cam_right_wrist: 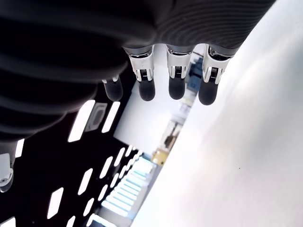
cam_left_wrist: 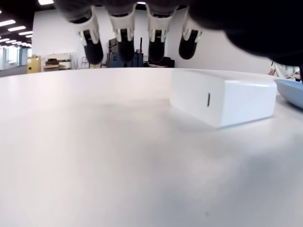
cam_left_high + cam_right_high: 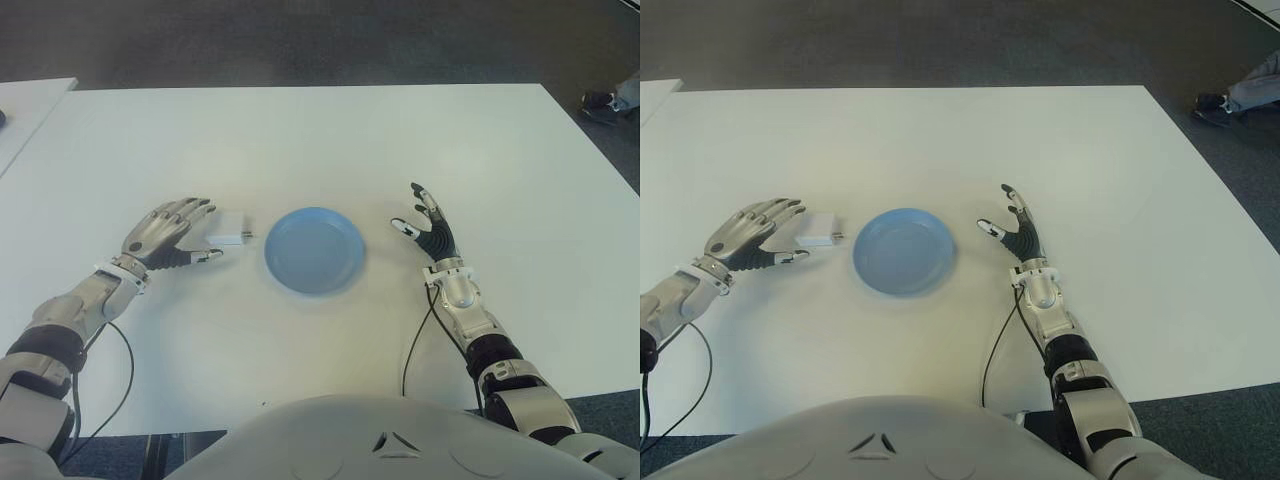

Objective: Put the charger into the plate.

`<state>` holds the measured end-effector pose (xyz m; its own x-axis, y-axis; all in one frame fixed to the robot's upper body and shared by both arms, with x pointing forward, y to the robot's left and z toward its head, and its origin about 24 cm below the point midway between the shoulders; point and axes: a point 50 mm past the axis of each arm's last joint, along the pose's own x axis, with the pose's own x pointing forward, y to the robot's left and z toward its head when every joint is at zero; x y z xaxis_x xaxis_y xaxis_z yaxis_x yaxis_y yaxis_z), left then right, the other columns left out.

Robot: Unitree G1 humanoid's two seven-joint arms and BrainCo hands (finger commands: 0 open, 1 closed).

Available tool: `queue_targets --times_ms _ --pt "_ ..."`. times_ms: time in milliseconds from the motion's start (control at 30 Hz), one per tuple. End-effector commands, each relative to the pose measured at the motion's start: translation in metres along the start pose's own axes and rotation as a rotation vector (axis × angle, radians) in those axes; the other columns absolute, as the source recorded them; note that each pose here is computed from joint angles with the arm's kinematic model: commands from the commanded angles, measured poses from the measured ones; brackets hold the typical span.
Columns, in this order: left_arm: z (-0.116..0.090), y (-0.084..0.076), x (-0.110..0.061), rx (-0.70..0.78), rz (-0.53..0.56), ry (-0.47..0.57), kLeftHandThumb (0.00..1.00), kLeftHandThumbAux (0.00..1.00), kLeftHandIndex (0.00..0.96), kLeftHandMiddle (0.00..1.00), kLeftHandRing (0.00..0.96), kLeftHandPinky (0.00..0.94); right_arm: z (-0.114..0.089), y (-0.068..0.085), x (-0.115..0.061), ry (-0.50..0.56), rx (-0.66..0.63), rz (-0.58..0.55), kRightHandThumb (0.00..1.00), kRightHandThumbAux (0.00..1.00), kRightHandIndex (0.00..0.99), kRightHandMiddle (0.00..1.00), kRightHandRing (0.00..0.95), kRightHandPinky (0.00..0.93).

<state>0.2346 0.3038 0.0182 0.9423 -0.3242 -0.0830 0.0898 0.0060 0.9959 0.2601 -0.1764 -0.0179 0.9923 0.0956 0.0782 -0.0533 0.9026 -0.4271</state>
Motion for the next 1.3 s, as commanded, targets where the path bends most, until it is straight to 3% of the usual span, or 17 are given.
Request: queue_targets --times_ms 33,367,933,1067,1300 --pt "0.0 0.002 -0.002 0.025 0.01 -0.008 0.382 0.101 0.0 0.0 0.0 0.0 -0.033 0.027 -0.043 0.18 0.031 0.066 0.162 0.431 0.0 0.0 0.058 0.124" --pt "0.002 0.014 0.0 0.043 0.069 -0.019 0.401 0.102 0.0 0.0 0.0 0.058 -0.032 0.029 -0.043 0.172 0.026 0.065 0.167 0.438 0.0 0.0 0.053 0.123" --pt "0.01 0.029 0.004 0.047 0.111 -0.051 0.43 0.114 0.0 0.0 0.0 0.07 -0.033 0.03 -0.041 0.178 0.03 0.069 0.174 0.469 0.0 0.001 0.056 0.114" --pt "0.011 0.028 0.007 0.05 0.1 -0.052 0.426 0.113 0.0 0.0 0.0 0.063 -0.034 0.031 -0.041 0.178 0.025 0.072 0.174 0.479 0.0 0.005 0.059 0.115" --pt "0.013 0.015 0.028 0.039 -0.004 -0.051 0.402 0.109 0.0 0.0 0.0 0.017 -0.034 0.031 -0.04 0.179 0.012 0.08 0.174 0.491 0.0 0.009 0.062 0.111"
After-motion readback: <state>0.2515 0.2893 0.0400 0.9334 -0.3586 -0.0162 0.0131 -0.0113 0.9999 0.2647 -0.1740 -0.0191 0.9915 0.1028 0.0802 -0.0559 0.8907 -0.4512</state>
